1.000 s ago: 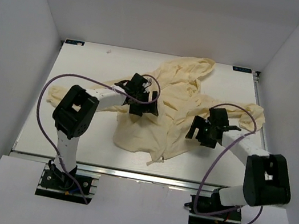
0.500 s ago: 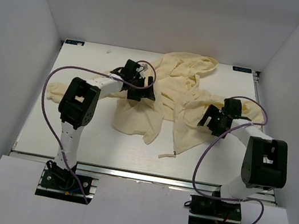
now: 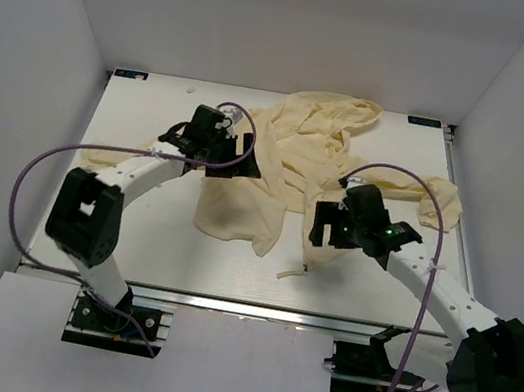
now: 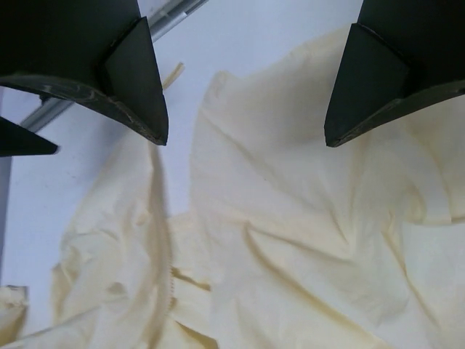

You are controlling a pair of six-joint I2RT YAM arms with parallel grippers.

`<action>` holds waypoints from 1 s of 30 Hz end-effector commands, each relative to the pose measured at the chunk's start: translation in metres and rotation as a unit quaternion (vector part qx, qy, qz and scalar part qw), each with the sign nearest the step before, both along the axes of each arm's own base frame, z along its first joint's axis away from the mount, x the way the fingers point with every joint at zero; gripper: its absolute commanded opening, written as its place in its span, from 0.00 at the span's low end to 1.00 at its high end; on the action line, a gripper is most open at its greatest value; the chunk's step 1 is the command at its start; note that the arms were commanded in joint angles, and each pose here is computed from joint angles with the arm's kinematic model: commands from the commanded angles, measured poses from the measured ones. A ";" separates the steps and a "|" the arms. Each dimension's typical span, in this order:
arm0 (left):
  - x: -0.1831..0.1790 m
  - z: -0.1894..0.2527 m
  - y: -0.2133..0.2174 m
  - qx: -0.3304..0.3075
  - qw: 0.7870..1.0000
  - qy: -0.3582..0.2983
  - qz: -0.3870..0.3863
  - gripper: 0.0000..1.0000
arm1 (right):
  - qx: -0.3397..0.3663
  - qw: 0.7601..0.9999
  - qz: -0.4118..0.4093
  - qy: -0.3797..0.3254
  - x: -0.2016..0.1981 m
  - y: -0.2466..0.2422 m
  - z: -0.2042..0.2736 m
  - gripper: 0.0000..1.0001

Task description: Zip up the jacket

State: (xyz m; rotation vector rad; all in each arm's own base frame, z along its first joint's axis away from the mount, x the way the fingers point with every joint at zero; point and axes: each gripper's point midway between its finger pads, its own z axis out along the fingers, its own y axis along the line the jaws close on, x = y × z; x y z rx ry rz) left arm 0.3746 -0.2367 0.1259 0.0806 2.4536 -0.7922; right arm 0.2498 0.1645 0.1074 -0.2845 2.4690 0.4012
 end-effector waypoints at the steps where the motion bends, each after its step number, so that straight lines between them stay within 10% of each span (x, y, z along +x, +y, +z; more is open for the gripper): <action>1: -0.031 0.012 0.009 -0.011 1.000 0.002 0.024 0.98 | -0.081 0.996 0.005 0.033 -0.027 -0.011 -0.019 0.89; 11: -0.099 -0.006 0.029 -0.015 0.999 0.030 0.030 0.98 | -0.168 0.984 0.015 0.047 -0.022 -0.002 -0.049 0.89; 30: -0.103 -0.023 0.036 0.008 0.998 0.048 0.035 0.98 | -0.170 0.982 0.060 0.054 -0.010 0.017 -0.074 0.77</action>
